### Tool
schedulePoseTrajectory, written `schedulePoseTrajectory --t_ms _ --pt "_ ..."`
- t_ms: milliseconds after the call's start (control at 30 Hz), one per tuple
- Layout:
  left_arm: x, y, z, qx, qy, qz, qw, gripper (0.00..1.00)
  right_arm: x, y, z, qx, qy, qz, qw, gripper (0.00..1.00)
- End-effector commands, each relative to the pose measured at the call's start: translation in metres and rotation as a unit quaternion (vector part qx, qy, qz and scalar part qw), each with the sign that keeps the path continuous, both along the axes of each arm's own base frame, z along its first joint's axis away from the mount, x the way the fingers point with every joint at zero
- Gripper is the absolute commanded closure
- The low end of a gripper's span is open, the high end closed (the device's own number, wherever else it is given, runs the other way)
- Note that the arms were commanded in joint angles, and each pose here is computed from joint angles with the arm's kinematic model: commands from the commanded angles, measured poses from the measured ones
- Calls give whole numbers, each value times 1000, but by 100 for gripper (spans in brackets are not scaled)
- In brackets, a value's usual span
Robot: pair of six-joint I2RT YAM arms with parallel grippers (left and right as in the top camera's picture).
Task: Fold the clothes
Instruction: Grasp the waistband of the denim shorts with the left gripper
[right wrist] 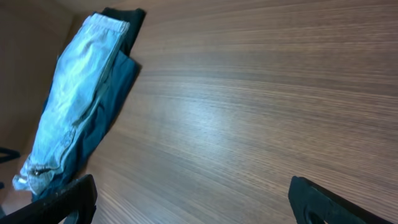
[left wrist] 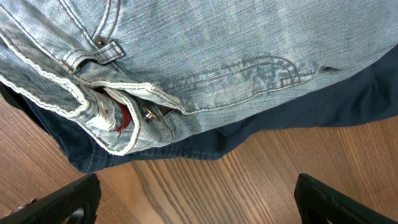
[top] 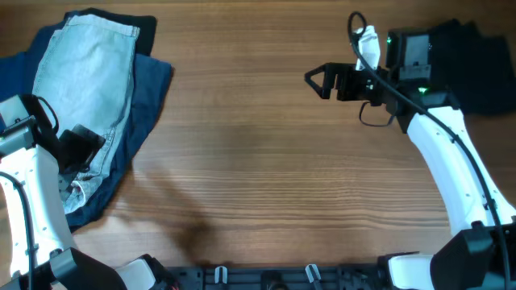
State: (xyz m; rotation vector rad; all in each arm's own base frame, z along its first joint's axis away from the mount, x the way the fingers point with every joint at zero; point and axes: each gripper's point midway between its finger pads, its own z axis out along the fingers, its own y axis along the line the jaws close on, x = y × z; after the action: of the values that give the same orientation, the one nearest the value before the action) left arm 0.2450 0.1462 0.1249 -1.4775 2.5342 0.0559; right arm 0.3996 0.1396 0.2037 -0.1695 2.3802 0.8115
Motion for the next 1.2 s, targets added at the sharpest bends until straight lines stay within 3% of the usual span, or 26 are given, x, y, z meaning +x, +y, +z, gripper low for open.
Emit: schedulePoseTrajectory --t_ms 0,633,1167 --pt "-5 4 -4 4 13 11 1000 0 4 9 1 -16 -12 9 1000 0" --pt "-25 -8 -36 -20 53 11 998 0 13 9 5 -32 -36 -3 999 1" --pt "-12 -18 -36 -53 22 3 998 0 1 28 1 -25 -18 16 999 1"
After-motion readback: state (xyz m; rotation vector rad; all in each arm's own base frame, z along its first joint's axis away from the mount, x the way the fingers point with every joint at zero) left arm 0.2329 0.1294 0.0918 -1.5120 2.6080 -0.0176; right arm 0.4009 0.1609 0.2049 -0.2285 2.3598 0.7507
